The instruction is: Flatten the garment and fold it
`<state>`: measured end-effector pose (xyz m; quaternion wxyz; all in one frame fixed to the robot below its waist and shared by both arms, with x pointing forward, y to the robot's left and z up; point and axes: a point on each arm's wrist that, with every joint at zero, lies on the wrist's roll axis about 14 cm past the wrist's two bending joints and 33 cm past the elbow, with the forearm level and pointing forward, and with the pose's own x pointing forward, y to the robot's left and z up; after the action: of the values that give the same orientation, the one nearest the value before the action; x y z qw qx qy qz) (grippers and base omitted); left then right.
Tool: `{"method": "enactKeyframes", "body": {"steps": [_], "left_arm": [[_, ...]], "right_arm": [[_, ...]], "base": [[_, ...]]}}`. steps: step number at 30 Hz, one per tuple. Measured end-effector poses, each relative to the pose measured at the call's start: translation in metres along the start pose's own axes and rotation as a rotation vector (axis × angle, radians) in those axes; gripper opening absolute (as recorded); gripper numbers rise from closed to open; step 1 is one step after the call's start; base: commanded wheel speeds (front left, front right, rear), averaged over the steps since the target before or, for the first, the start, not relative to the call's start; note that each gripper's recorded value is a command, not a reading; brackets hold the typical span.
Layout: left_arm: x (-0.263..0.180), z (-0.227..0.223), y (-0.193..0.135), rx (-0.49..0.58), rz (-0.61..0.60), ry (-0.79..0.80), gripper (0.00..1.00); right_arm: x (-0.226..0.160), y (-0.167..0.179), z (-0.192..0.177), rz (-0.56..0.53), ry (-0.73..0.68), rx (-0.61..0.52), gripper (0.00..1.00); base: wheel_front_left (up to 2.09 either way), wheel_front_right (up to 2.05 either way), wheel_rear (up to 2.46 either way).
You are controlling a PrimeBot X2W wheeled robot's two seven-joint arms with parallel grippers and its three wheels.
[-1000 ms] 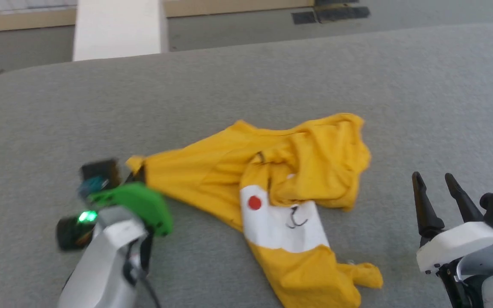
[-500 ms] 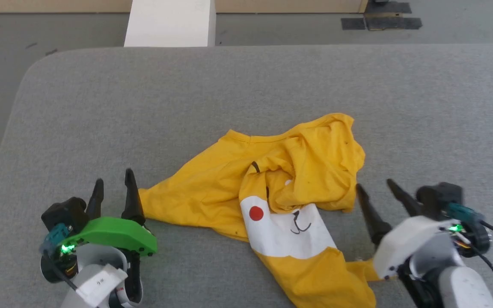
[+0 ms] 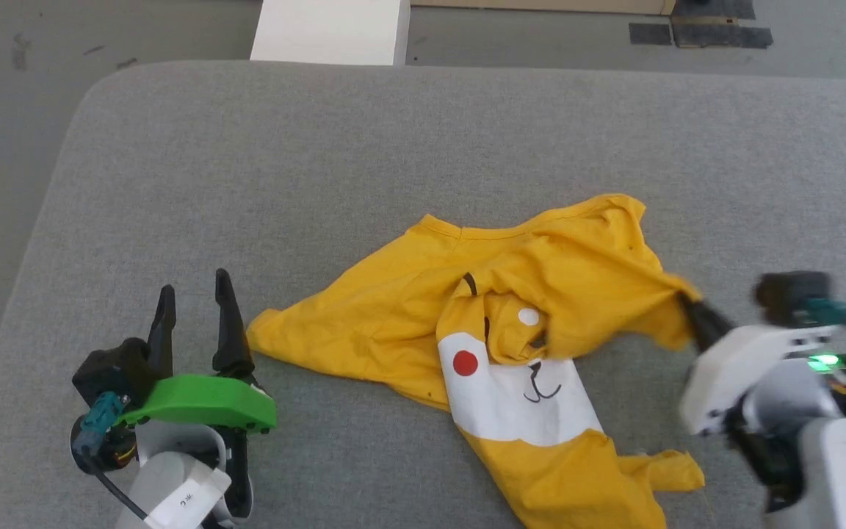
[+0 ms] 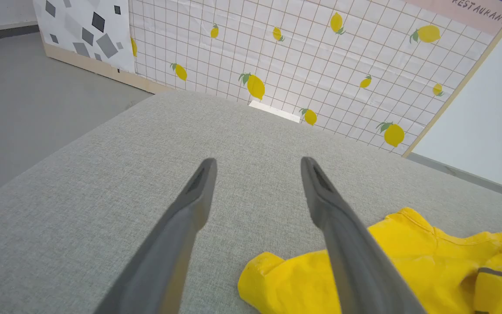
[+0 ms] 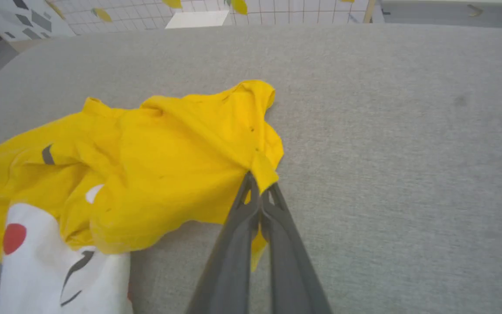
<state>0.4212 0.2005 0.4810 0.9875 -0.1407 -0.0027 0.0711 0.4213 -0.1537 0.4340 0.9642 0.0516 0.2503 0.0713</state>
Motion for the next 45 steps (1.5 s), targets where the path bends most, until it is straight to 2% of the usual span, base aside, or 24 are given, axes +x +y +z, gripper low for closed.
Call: {"method": "enactKeyframes", "body": {"steps": [6,9,15,16,17,19,21,23,26,33,38,45], "left_arm": [[-0.007,0.004,-0.002,0.005,-0.006,-0.012,1.0],[-0.007,0.005,-0.005,0.002,-0.019,-0.014,1.0],[-0.007,-0.002,-0.012,0.001,-0.044,0.006,1.0],[-0.006,-0.004,-0.013,0.0,-0.048,0.01,1.0],[-0.006,-0.005,-0.014,0.0,-0.051,0.013,1.0],[-0.006,-0.007,-0.014,0.001,-0.052,0.02,1.0],[-0.006,-0.009,-0.014,0.003,-0.052,0.024,1.0],[-0.006,-0.011,-0.015,0.004,-0.057,0.031,1.0],[-0.007,-0.013,-0.022,0.002,-0.082,0.038,1.0],[-0.007,-0.028,-0.051,0.015,-0.178,0.117,1.0],[0.004,-0.058,-0.066,0.129,-0.227,0.31,1.0],[0.028,-0.091,-0.062,0.297,-0.244,0.589,1.0]], "right_arm": [[-0.04,-0.088,0.033,-0.266,-0.124,0.05,0.0],[-0.065,-0.13,0.026,-0.415,-0.089,0.051,0.0],[-0.092,-0.175,-0.011,-0.589,0.069,0.018,0.0],[-0.095,-0.181,-0.022,-0.613,0.113,0.012,0.26],[-0.096,-0.183,-0.028,-0.619,0.134,0.015,1.0],[-0.098,-0.185,-0.04,-0.628,0.178,0.026,1.0],[-0.101,-0.189,-0.037,-0.641,0.15,0.03,1.0],[-0.107,-0.194,-0.028,-0.663,0.095,0.024,1.0],[-0.117,-0.198,0.003,-0.682,-0.069,-0.019,1.0],[-0.107,-0.143,0.022,-0.49,-0.255,-0.053,1.0],[-0.102,-0.113,0.023,-0.396,-0.282,-0.063,1.0],[-0.093,-0.096,0.016,-0.338,-0.256,-0.055,1.0]], "base": [[0.0,0.0,0.0],[0.0,0.0,0.0],[0.0,0.0,0.0],[0.0,0.0,0.0],[0.0,0.0,0.0],[0.0,0.0,0.0],[0.0,0.0,0.0],[0.0,0.0,0.0],[0.0,0.0,0.0],[0.0,0.0,0.0],[0.0,0.0,0.0],[0.0,0.0,0.0]]}}
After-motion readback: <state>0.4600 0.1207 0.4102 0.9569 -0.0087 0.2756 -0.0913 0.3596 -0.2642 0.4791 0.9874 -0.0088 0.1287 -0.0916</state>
